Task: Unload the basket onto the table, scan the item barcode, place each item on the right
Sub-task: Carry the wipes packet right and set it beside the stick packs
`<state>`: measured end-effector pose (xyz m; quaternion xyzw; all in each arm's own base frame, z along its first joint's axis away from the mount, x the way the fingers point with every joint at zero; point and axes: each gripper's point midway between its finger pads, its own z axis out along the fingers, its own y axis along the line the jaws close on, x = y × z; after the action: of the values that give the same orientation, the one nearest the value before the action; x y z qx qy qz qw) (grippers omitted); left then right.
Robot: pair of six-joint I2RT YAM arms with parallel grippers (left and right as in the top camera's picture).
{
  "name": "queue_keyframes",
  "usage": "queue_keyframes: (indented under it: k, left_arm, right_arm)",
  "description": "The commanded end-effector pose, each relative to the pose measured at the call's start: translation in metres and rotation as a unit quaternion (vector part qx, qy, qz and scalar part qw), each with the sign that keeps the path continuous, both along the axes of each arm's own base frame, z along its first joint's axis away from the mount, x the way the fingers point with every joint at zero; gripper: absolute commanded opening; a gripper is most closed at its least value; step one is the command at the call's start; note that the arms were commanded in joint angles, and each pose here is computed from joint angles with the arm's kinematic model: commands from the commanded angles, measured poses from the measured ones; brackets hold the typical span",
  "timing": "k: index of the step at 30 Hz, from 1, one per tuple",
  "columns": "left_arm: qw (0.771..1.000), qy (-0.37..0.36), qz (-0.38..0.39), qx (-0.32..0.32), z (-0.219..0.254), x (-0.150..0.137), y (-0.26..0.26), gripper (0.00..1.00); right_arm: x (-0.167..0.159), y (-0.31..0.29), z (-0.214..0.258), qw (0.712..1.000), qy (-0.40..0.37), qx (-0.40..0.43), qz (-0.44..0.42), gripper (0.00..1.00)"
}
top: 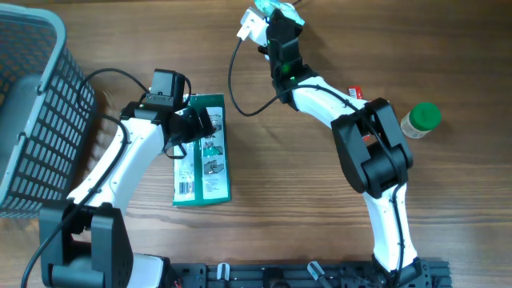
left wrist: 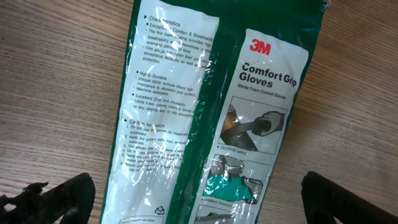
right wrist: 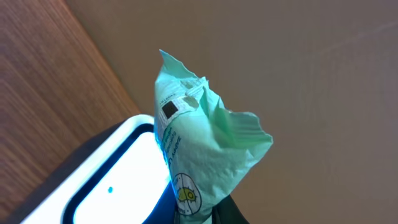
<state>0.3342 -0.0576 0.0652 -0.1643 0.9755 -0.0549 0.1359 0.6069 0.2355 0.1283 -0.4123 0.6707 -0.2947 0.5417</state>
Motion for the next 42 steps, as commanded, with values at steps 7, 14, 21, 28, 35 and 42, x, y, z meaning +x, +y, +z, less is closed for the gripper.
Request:
queue_keyframes:
  k: [7,14,21,28,35,42]
  left_arm:
    - [1.000,-0.002,-0.006,0.008,-0.002,0.000,0.001,1.00]
    - [1.000,-0.001,-0.006,0.008,-0.002,-0.001,0.001,1.00]
    - [1.000,-0.001,-0.005,0.008,-0.002,-0.001,0.001,1.00]
    - [1.000,-0.001,-0.005,0.008,-0.002,-0.001,0.001,1.00]
    - [1.000,-0.001,-0.006,0.008,-0.002,-0.001,0.001,1.00]
    - [1.000,-0.002,-0.006,0.008,-0.002,0.000,0.001,1.00]
  right_arm:
    - [0.001,-0.001,0.001,0.999,0.002,0.048,-0.022,0.04]
    - [-0.009,-0.021,0.125,0.987,-0.080,0.134,-0.032,0.04]
    - [-0.057,-0.072,0.189,0.973,0.003,0.222,-0.055,0.04]
    - [-0.140,-0.121,0.105,0.888,0.291,0.327,-0.143,0.04]
    - [-0.226,-0.179,-0.001,0.768,0.491,0.292,-0.290,0.04]
    - [-0.246,-0.210,-0.041,0.738,0.509,0.277,-0.346,0.24]
